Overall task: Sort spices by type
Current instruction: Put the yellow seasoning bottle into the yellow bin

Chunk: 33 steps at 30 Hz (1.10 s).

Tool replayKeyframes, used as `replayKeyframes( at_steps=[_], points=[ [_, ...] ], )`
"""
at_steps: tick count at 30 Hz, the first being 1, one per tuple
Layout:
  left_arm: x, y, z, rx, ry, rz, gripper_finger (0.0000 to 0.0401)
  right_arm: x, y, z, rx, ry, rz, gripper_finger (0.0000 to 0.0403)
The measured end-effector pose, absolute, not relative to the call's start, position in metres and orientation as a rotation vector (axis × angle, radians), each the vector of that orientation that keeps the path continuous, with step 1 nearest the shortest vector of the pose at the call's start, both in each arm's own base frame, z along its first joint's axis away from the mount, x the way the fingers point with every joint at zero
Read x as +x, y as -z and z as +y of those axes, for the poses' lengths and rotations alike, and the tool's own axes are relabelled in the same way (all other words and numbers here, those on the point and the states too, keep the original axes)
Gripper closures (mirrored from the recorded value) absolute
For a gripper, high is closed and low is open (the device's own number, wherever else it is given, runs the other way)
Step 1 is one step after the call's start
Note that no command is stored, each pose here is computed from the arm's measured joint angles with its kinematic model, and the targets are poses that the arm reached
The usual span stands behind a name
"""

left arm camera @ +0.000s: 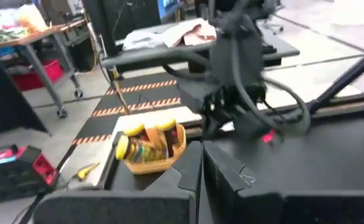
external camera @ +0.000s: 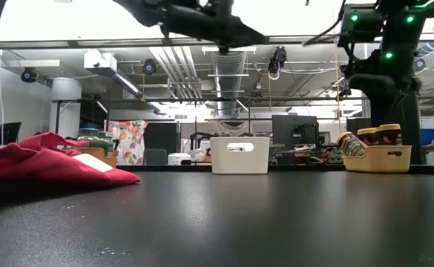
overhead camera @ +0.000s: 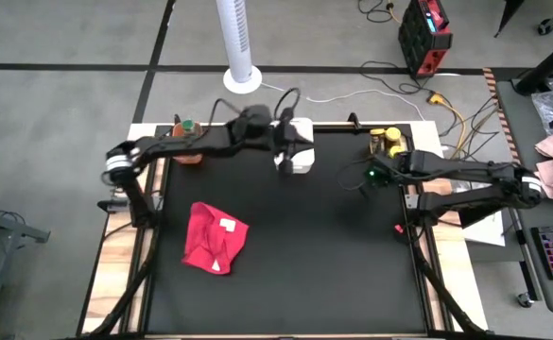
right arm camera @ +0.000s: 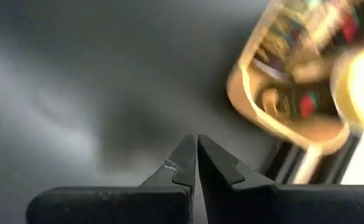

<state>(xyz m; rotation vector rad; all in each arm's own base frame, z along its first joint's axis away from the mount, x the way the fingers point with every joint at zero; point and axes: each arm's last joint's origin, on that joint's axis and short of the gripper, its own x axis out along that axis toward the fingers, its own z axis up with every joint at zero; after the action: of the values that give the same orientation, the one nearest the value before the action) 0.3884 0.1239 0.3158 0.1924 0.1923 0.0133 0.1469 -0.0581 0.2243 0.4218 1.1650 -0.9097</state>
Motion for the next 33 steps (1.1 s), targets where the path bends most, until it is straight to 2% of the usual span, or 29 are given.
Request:
replayKeyframes(
  at_steps=[2, 6, 11, 15, 19, 25, 28, 33],
  points=[
    [0.402, -0.317, 0.141, 0.181, 0.008, 0.195, 0.0401, 0.147, -0.223, -0.058, 0.530, 1.001, 1.160, 0.0393],
    [0.426, -0.313, 0.175, 0.117, 0.139, 0.218, 0.0401, 0.150, -0.216, -0.051, 0.638, 1.044, 1.228, 0.0393],
    [0.457, -0.314, 0.204, 0.108, 0.107, 0.237, 0.0401, 0.152, -0.213, -0.030, 0.679, 1.092, 1.239, 0.0393],
    [0.481, -0.302, 0.222, 0.136, 0.101, 0.251, 0.0401, 0.150, -0.213, -0.015, 0.702, 1.185, 1.162, 0.0393],
    [0.494, -0.292, 0.251, 0.107, 0.066, 0.219, 0.0401, 0.150, -0.210, 0.002, 0.719, 1.200, 1.107, 0.0393],
    [0.499, -0.266, 0.268, 0.020, 0.076, 0.183, 0.0401, 0.144, -0.205, 0.025, 0.664, 1.177, 1.064, 0.0393],
    [0.497, -0.266, 0.270, 0.019, 0.075, 0.185, 0.0401, 0.143, -0.204, 0.033, 0.594, 1.141, 1.049, 0.0393],
    [0.496, -0.268, 0.271, 0.019, 0.068, 0.183, 0.0401, 0.140, -0.198, 0.030, 0.495, 1.262, 0.743, 0.0393]
  ],
)
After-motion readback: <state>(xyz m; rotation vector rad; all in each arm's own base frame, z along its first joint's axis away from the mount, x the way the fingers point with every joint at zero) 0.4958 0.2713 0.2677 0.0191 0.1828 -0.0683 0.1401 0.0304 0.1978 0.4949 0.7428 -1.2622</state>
